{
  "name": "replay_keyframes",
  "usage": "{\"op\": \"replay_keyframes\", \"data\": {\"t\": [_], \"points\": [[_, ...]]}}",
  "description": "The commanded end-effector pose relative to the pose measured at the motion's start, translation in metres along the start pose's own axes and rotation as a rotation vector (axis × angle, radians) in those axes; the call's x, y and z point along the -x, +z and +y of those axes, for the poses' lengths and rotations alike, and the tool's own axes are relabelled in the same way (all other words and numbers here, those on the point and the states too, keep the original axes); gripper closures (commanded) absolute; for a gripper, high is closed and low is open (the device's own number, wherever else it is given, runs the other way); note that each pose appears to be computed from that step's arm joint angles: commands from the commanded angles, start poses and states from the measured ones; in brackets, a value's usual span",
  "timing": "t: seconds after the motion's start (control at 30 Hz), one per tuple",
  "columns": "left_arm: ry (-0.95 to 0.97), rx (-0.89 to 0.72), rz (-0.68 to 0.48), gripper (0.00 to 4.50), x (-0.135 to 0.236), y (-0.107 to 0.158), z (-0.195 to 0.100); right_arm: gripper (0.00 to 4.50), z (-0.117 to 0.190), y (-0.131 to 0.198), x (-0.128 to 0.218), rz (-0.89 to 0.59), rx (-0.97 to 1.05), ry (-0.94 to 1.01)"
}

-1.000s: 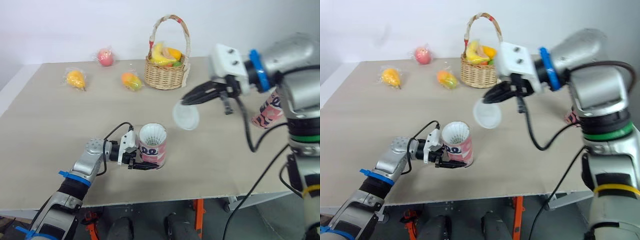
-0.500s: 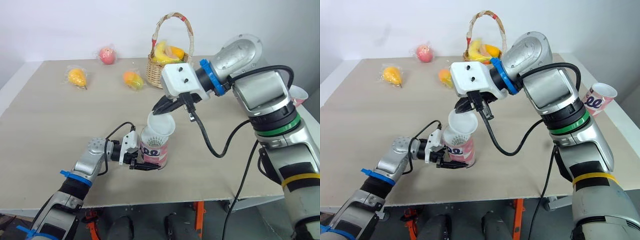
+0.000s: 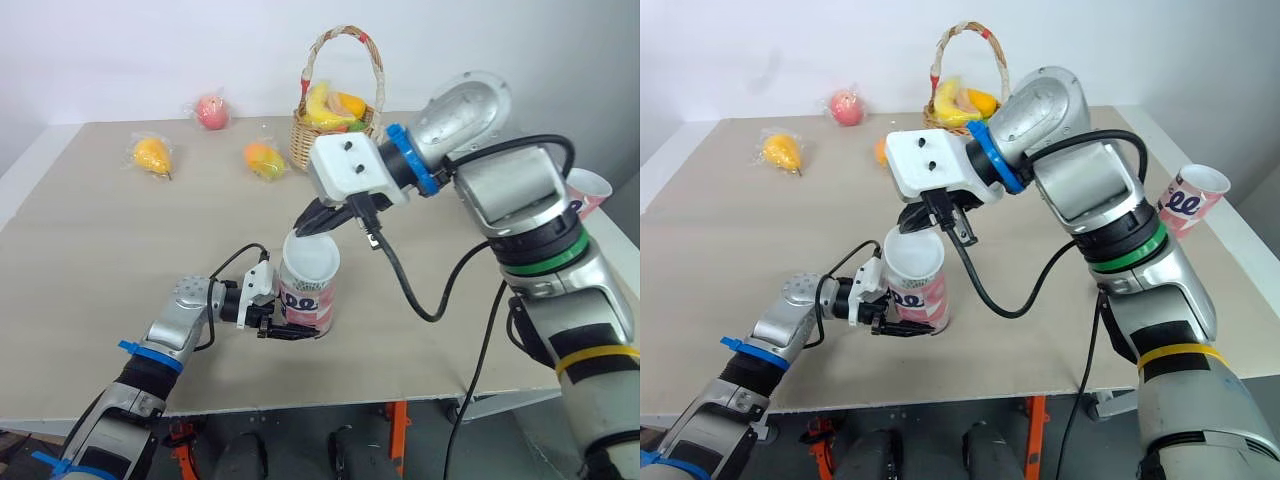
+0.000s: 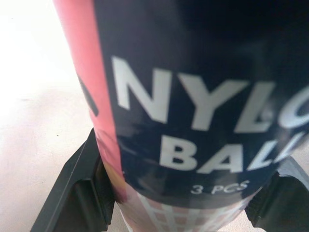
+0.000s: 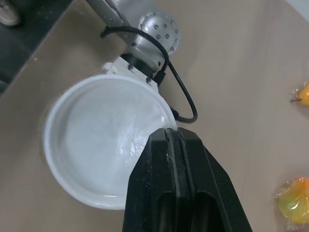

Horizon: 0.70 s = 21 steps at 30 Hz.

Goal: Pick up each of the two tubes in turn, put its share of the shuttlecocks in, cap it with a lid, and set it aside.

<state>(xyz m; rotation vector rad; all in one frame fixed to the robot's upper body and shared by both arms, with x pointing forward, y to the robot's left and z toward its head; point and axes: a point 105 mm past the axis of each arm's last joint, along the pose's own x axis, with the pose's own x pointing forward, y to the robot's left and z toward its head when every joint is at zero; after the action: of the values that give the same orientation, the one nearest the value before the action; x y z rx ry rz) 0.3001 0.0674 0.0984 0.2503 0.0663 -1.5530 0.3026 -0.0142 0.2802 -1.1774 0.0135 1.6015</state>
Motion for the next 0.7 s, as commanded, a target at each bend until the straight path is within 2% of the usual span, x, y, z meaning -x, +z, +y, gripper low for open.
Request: {"op": "replay_keyframes", "data": {"t": [0.03, 0.23, 0.7], "points": [[0.017, 0.068, 0.083, 1.59, 0.004, -0.023, -0.003, 4.40, -0.003, 0.003, 0.004, 0.015, 0.034, -0.010], [0.040, 0.071, 0.087, 1.59, 0.008, -0.024, -0.004, 4.40, 0.006, -0.003, 0.000, 0.027, 0.038, 0.042], [0.066, 0.083, 0.083, 1.59, 0.011, -0.025, -0.001, 4.40, 0.002, 0.016, 0.002, -0.046, 0.058, 0.033]]}}
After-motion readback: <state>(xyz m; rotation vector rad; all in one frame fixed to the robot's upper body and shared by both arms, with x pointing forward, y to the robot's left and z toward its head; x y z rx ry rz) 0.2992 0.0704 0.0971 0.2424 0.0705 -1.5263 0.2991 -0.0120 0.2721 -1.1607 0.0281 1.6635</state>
